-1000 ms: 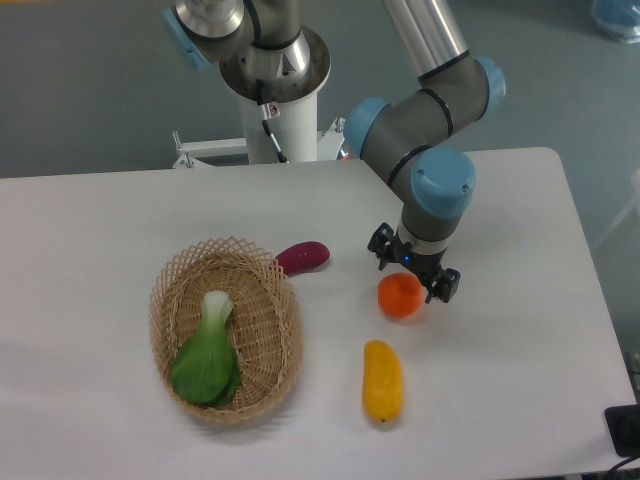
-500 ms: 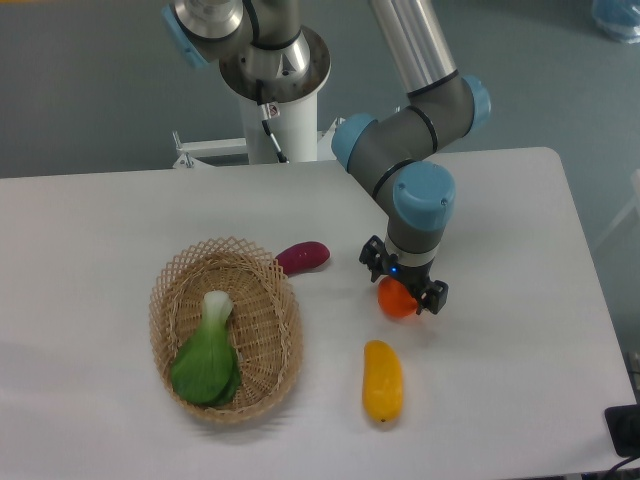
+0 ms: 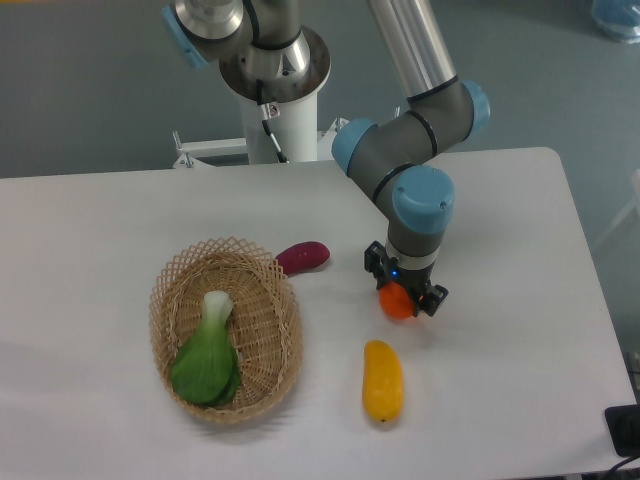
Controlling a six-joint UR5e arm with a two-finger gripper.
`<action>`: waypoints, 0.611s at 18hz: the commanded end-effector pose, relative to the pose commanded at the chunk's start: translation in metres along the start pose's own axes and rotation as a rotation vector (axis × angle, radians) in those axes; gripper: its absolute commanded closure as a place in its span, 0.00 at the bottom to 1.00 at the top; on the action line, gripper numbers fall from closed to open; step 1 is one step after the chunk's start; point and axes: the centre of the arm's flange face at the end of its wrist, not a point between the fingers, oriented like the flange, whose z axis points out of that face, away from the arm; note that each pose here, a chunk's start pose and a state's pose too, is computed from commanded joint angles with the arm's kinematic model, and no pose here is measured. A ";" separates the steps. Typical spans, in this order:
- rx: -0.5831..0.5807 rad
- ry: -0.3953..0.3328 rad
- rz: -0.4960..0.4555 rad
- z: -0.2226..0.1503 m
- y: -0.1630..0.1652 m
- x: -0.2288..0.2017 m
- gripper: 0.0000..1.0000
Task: Pick up the orange from the table
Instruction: 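Close the gripper around the orange, then lift the held orange up off the table and away from the eggplant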
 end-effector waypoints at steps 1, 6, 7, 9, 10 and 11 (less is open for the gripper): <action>0.003 -0.012 -0.001 -0.005 0.001 -0.004 0.30; 0.017 -0.088 -0.010 -0.043 -0.001 -0.030 0.29; 0.020 -0.104 -0.017 -0.050 0.002 -0.038 0.29; 0.024 -0.127 -0.021 -0.061 0.000 -0.048 0.29; 0.026 -0.135 -0.030 -0.063 0.000 -0.053 0.28; 0.027 -0.139 -0.033 -0.065 0.001 -0.055 0.28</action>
